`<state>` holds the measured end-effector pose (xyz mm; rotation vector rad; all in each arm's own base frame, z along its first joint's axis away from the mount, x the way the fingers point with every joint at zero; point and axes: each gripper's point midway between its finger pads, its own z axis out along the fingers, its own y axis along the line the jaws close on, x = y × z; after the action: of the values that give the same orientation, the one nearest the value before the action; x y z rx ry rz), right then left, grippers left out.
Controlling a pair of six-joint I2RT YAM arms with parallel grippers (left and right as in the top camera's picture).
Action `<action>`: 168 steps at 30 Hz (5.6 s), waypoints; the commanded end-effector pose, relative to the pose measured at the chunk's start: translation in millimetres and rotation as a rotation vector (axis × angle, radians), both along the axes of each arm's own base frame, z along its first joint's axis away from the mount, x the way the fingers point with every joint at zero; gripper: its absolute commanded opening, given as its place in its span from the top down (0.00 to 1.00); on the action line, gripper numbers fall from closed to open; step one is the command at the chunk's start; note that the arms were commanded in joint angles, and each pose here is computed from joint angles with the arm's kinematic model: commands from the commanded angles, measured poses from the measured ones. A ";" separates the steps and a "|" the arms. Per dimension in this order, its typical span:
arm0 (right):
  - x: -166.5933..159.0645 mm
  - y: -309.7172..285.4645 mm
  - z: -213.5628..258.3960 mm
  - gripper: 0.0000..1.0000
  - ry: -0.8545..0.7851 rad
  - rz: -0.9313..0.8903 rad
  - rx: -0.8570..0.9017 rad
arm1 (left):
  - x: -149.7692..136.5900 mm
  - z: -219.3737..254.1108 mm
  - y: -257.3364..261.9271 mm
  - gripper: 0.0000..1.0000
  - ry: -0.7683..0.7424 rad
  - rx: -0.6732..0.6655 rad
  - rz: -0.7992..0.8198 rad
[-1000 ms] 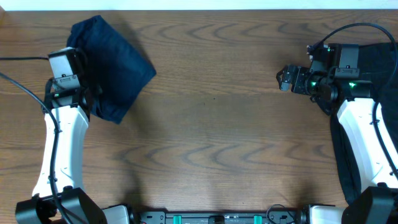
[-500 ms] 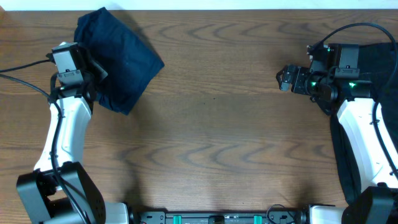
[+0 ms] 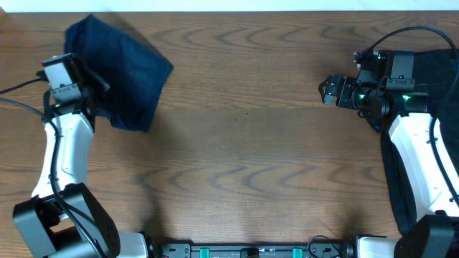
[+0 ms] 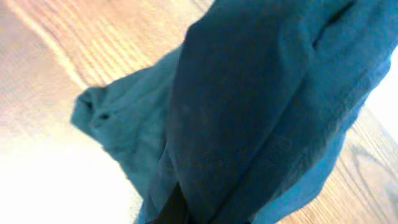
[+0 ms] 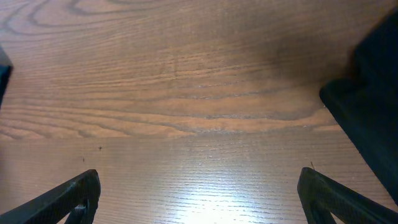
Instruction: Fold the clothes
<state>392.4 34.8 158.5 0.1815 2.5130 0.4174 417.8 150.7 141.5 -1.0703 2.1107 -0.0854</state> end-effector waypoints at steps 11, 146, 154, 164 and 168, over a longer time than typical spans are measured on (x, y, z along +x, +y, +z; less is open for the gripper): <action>-0.5 -3.6 -1.7 0.01 0.007 -0.012 -0.001 | -8.3 4.8 25.5 0.94 -0.019 -0.039 0.112; -125.8 34.8 229.3 0.01 -0.704 0.108 0.019 | -87.5 73.0 -109.5 0.02 0.026 -0.122 -0.357; -212.8 34.1 279.0 0.01 -0.955 0.142 0.034 | -87.5 73.0 -109.4 0.02 0.026 -0.122 -0.356; -246.8 22.1 237.4 0.01 -1.039 0.097 0.020 | -87.5 73.0 -109.5 0.02 0.026 -0.122 -0.357; -241.4 22.5 212.9 0.01 -1.075 0.093 0.022 | -87.5 73.0 -109.5 0.02 0.026 -0.122 -0.357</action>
<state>147.6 58.7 387.5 -0.1372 1.4620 0.4357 329.8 42.1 214.4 -0.7697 2.3193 -0.3828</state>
